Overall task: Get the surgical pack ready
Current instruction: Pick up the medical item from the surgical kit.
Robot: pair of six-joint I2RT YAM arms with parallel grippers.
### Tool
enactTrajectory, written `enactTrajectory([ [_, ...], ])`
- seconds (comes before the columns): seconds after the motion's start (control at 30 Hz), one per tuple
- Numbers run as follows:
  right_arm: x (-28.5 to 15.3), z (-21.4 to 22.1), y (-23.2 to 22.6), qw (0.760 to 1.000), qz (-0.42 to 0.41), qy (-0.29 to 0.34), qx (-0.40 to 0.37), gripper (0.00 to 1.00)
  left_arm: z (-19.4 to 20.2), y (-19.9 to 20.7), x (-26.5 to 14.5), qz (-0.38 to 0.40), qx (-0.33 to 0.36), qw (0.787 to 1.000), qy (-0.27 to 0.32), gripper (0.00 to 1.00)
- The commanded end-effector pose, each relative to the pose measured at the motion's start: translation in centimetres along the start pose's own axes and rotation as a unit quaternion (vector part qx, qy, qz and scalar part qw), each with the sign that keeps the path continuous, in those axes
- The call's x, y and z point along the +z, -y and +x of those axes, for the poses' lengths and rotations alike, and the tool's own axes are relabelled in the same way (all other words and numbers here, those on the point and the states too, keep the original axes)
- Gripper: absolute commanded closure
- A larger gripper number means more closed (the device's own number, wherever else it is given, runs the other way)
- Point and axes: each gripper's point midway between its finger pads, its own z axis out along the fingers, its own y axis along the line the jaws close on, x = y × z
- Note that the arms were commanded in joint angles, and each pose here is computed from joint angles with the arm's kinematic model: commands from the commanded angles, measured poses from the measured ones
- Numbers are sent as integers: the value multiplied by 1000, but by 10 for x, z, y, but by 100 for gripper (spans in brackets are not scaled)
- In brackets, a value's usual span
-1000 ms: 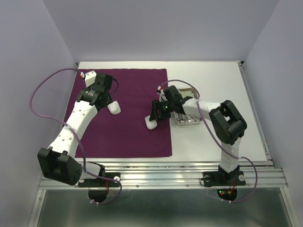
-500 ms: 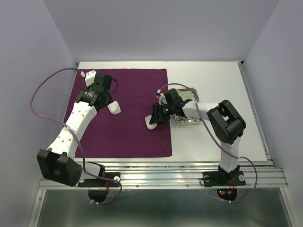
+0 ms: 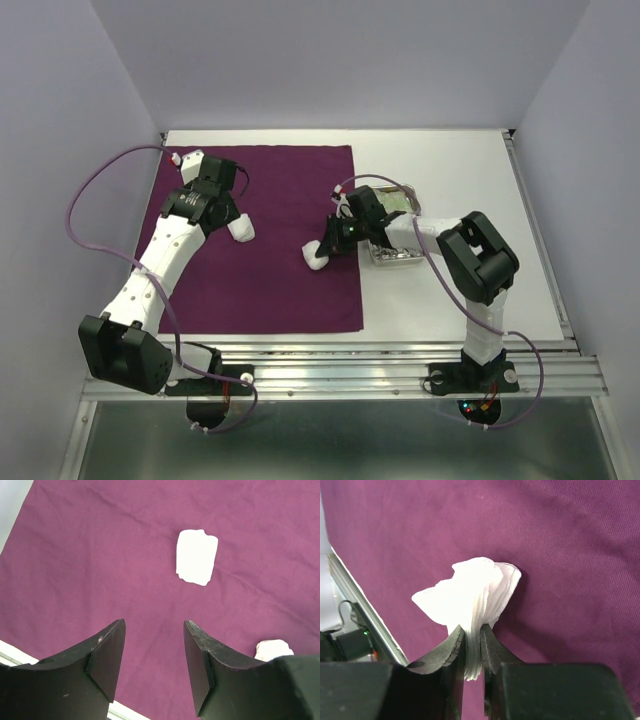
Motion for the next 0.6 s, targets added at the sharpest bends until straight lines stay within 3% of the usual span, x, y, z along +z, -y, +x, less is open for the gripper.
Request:
enactTrajectory([
  [0.0,-11,-28,-26,998,-31,49,-6,86,-3,-1,-4,8,-3,1000,9,39],
  [0.23,-37,-54,-46,995,-19,100,-24,98,-3,-4,-3,2,0,1000,11,40],
  [0.57,-104,-87,-17,988,23,153,-13,99,-1,-8,-2,-5,7,1000,12,40],
])
